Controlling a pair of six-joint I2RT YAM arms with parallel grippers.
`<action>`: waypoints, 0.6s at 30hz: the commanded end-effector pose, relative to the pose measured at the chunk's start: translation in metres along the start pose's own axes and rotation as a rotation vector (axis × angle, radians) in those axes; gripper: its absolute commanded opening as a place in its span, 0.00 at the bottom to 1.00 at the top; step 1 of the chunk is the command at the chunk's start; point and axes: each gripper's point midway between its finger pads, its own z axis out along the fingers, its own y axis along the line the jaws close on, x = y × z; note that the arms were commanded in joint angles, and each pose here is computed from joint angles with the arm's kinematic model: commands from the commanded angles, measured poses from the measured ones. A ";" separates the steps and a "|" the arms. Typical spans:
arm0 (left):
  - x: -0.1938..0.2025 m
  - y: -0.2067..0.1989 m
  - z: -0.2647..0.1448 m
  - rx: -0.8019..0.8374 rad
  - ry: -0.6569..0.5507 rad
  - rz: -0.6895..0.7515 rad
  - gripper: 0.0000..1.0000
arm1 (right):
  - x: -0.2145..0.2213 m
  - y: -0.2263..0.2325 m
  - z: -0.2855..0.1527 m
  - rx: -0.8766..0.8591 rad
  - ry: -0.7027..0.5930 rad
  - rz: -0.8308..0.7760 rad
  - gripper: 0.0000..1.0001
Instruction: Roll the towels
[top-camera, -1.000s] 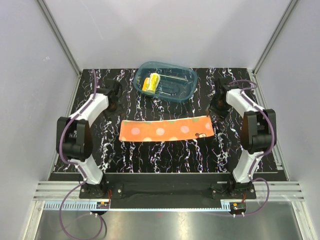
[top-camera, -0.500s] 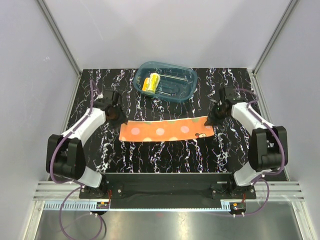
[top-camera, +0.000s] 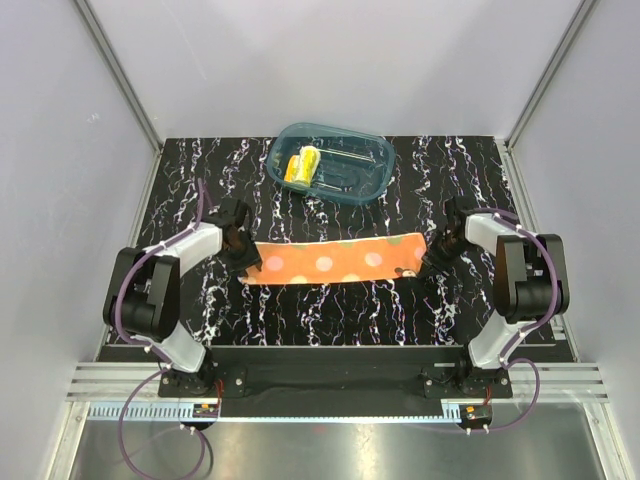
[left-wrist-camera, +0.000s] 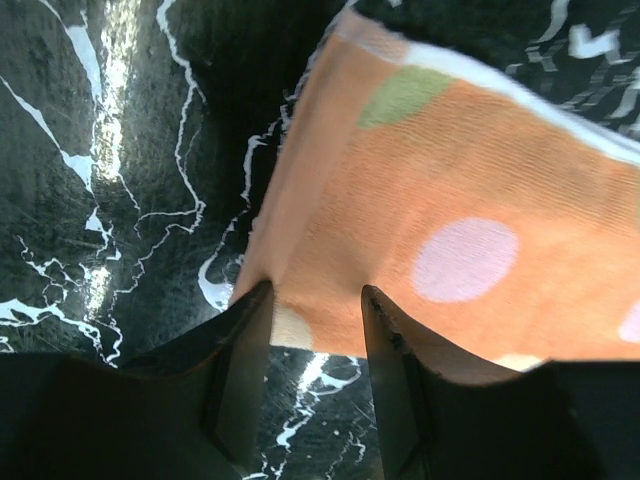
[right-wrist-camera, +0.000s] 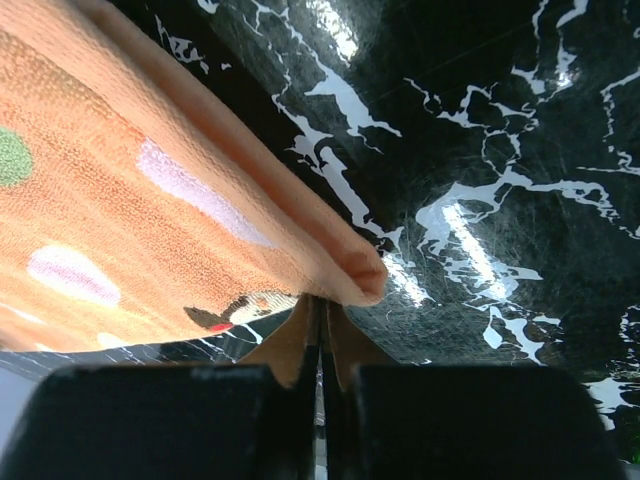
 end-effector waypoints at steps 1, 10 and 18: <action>-0.001 0.011 0.014 -0.045 -0.019 -0.011 0.45 | -0.004 -0.010 -0.002 0.049 -0.037 -0.022 0.03; -0.013 0.017 0.001 -0.074 -0.085 -0.016 0.44 | -0.007 0.000 -0.033 0.004 -0.103 -0.068 0.47; -0.033 0.009 -0.044 -0.064 -0.200 0.010 0.44 | 0.022 0.077 -0.085 -0.193 -0.175 -0.280 0.54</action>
